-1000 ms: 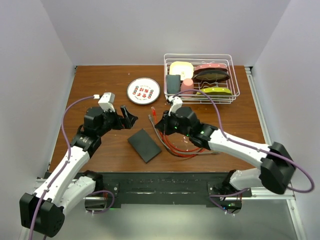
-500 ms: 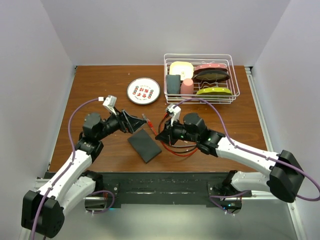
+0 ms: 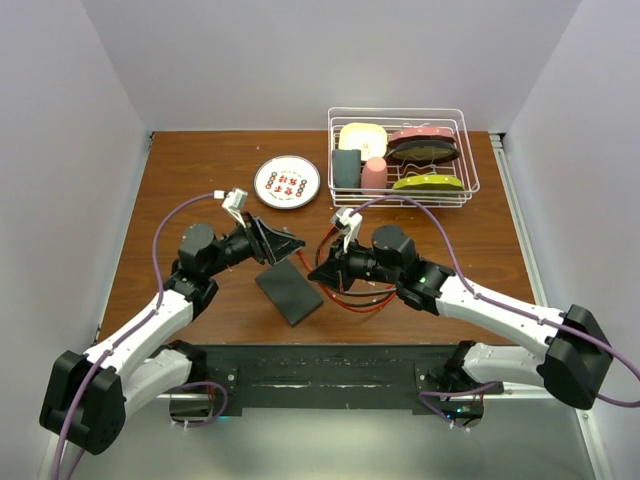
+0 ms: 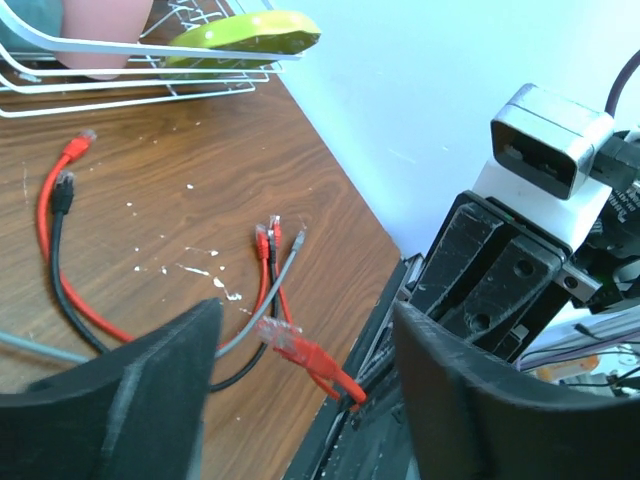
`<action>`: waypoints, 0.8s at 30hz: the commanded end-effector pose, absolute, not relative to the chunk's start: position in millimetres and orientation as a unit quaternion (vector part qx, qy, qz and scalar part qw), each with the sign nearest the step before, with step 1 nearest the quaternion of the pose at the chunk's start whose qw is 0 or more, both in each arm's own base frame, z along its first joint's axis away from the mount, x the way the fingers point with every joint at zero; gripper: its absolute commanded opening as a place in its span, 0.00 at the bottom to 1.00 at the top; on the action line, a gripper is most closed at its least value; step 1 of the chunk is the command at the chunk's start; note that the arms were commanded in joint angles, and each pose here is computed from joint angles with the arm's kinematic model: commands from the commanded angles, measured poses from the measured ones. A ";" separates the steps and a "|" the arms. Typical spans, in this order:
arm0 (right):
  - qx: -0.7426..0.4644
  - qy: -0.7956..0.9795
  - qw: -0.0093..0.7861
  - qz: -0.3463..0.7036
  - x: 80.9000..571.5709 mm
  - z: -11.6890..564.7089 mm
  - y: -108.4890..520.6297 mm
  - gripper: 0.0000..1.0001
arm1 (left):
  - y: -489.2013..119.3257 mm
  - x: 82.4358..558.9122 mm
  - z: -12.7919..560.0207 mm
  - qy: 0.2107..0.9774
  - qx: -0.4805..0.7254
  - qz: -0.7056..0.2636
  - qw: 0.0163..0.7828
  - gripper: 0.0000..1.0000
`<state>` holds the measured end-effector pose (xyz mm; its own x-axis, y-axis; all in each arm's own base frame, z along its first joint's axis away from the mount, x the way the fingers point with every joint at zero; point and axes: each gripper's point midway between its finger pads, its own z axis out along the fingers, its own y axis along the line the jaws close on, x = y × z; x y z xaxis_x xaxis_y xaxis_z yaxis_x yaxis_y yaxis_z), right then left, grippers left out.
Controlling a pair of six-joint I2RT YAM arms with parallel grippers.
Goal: Insert the plug into the switch port
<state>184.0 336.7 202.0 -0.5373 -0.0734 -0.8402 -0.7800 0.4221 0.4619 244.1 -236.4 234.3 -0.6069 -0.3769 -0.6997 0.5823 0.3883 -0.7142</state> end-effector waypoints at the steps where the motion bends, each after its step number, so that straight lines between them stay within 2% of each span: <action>1: -0.305 0.711 0.404 0.487 174.9 231.8 342.2 0.00 | -241.6 243.0 254.9 0.679 0.074 -0.570 0.456 0.65; 2: -0.308 0.710 0.402 0.490 173.0 232.0 342.1 0.00 | -241.1 245.4 256.0 0.679 0.066 -0.569 0.459 0.57; 4: -0.308 0.710 0.401 0.491 172.1 231.3 341.5 0.02 | -243.5 244.6 258.4 0.676 0.065 -0.572 0.460 0.47; 5: -0.307 0.709 0.403 0.491 171.2 231.8 340.6 0.02 | -244.9 244.2 260.7 0.673 0.065 -0.574 0.462 0.38; 7: -0.306 0.707 0.405 0.492 170.8 234.0 339.3 0.04 | -249.1 242.6 260.1 0.673 0.070 -0.577 0.458 0.28; 8: -0.304 0.706 0.407 0.493 170.1 235.0 338.7 0.04 | -250.7 241.7 259.6 0.674 0.073 -0.578 0.455 0.17; 11: -0.300 0.706 0.410 0.493 170.1 237.0 337.1 0.05 | -256.2 238.5 258.4 0.674 0.081 -0.581 0.449 0.01; 13: -0.299 0.706 0.413 0.492 170.8 239.3 336.5 0.14 | -258.5 236.2 257.7 0.674 0.084 -0.582 0.447 0.00; 16: -0.293 0.707 0.417 0.489 172.4 241.7 334.7 0.34 | -259.3 231.9 259.7 0.669 0.098 -0.582 0.451 0.00; 22: -0.287 0.687 0.441 0.501 170.4 264.5 330.0 0.55 | -256.7 212.0 273.2 0.636 0.154 -0.586 0.478 0.00; 24: -0.283 0.680 0.448 0.507 170.0 270.7 330.1 0.57 | -254.1 203.7 280.1 0.619 0.167 -0.591 0.490 0.00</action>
